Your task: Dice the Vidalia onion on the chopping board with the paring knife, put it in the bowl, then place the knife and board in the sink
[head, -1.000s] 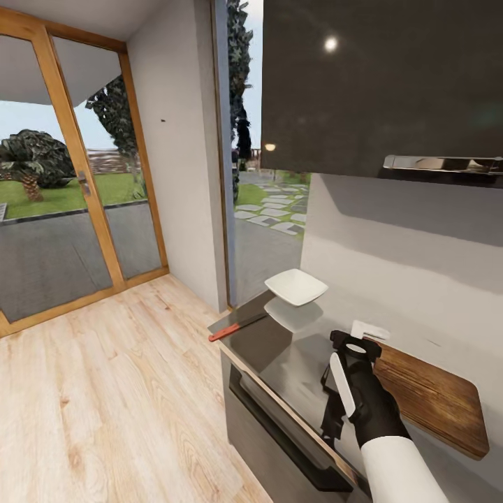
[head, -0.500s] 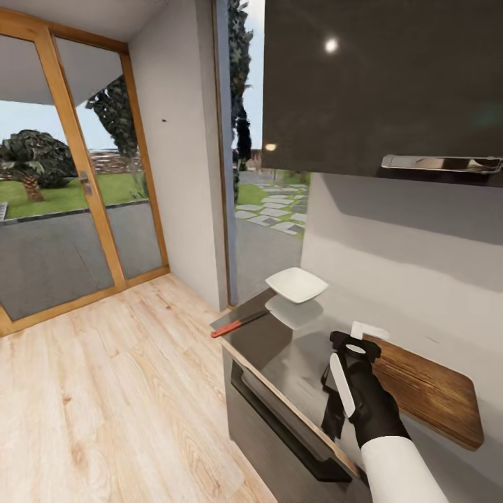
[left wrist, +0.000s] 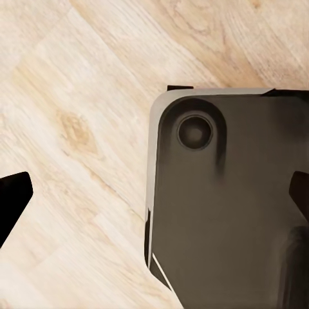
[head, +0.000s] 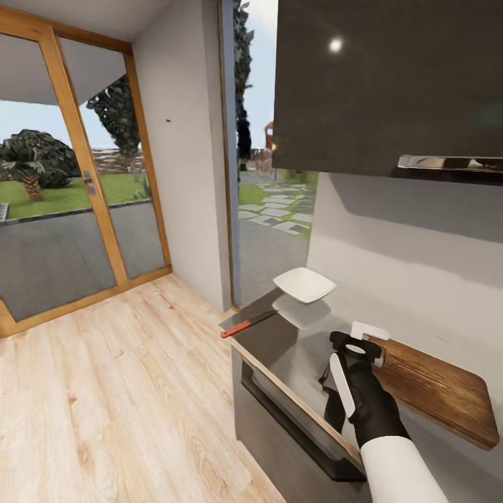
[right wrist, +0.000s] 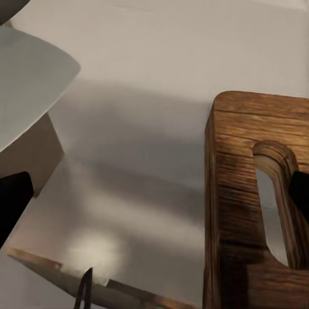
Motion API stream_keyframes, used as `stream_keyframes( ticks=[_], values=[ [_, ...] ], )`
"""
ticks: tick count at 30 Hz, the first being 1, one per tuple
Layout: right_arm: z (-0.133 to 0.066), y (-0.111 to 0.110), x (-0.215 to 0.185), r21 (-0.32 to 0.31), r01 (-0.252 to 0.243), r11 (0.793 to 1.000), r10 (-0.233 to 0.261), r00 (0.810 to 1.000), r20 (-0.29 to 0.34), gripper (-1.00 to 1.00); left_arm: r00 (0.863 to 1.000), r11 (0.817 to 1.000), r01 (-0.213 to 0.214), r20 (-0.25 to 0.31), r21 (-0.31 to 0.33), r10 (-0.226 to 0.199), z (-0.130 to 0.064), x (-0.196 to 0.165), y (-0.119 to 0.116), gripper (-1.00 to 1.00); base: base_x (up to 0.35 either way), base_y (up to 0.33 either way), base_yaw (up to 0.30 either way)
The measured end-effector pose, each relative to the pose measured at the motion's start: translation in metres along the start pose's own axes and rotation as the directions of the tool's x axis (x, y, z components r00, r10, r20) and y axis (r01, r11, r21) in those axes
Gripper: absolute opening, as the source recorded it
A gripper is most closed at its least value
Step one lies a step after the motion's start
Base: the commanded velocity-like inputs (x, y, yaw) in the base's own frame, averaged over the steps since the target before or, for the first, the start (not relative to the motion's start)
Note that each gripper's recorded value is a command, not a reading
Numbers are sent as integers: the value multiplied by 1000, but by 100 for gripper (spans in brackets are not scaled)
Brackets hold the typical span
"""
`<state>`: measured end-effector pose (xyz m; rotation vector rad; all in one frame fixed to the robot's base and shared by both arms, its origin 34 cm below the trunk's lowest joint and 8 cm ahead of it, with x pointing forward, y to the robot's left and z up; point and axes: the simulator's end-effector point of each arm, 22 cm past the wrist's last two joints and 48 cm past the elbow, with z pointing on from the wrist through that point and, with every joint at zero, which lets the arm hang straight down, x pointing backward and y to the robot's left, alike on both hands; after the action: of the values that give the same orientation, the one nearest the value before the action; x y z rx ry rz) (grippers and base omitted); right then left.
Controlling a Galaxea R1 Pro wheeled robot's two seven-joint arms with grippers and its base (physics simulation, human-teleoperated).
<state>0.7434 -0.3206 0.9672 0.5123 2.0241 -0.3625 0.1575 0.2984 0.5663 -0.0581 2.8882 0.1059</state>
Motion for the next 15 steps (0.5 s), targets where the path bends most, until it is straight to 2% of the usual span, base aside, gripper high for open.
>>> stream_keyframes(
  ticks=[15],
  values=[
    [0, 0, 0, 0, 0, 1000, 0, 1000, 0, 100, 1000, 1000, 0, -1, 1, 0, 0, 1, -1, 100, 0, 35, 0]
  ],
)
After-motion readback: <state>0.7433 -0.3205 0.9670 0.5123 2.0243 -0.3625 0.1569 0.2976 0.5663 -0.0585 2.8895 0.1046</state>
